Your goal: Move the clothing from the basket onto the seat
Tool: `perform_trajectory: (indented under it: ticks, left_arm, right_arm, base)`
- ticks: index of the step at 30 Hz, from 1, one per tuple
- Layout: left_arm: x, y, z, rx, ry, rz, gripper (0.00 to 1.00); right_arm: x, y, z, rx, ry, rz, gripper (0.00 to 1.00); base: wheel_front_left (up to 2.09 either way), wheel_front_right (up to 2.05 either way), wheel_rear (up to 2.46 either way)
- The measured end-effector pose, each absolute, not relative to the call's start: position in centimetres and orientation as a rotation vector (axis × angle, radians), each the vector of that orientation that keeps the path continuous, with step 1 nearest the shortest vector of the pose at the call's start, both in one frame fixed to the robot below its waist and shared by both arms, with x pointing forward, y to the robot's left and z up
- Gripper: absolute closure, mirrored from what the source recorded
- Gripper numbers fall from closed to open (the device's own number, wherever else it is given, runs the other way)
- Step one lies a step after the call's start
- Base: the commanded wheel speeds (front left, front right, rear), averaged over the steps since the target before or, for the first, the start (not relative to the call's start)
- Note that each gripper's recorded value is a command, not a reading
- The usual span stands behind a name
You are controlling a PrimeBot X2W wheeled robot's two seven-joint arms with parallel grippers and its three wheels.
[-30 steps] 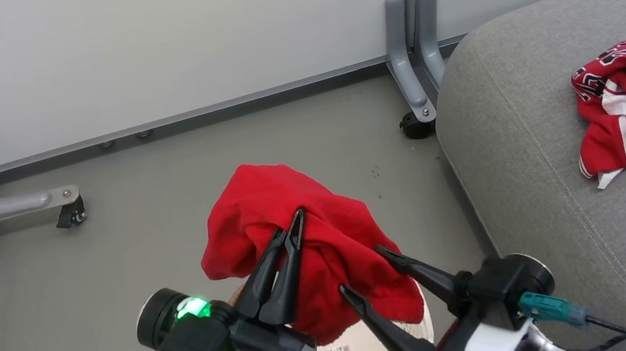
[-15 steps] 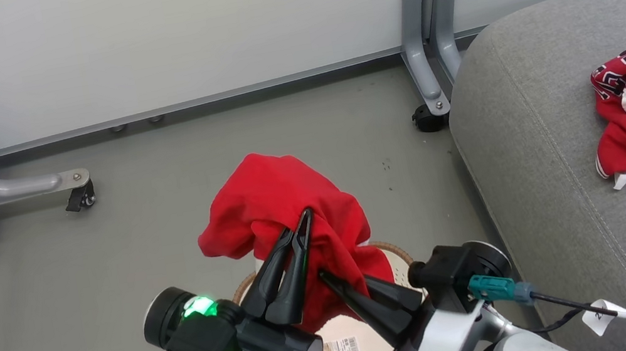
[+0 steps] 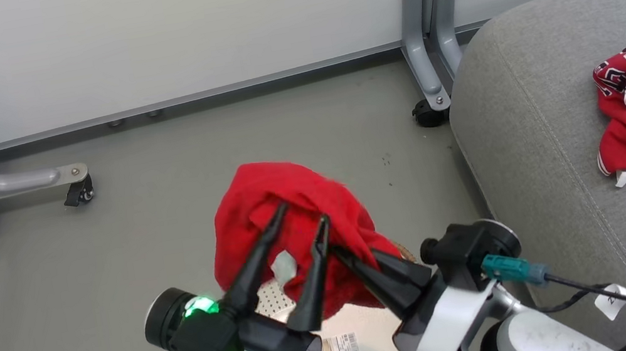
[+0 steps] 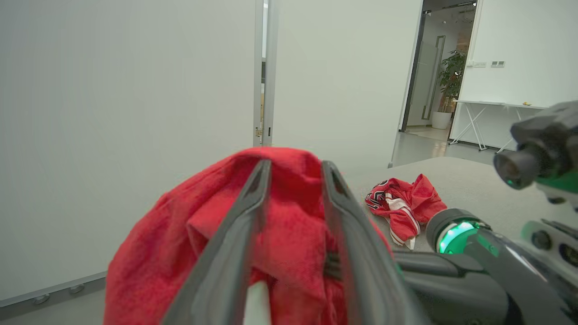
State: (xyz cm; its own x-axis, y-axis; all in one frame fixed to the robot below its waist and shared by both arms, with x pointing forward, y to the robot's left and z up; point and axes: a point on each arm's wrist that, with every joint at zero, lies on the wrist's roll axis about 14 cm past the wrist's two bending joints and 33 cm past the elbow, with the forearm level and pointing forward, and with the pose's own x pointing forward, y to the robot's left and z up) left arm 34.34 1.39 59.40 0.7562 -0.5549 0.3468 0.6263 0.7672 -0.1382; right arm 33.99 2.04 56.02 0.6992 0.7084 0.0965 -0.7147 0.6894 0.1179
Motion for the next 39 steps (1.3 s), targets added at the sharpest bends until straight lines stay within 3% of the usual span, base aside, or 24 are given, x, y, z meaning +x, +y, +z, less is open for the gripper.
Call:
perform_trajectory:
  ticks: [8,20,39]
  left_arm:
    - [34.0,1.3,58.0,-0.195,-0.259,-0.672,0.00]
    - [31.6,0.4,52.8,-0.061,-0.052,-0.779,0.00]
    - [31.7,-1.3,50.6,-0.040,0.029,-0.864,0.00]
  right_arm:
    - [36.5,0.3,56.5,0.133,-0.081,0.725,1.00]
    - [39.1,-2.8,55.1,0.120,-0.065,0.613,1.00]
    - [39.6,-7.6,54.0,0.124,-0.059,0.458,1.00]
  base:
    - [0.00,0.00,0.00]
    - [0.00,0.00,0.00]
    - [0.00,0.00,0.00]
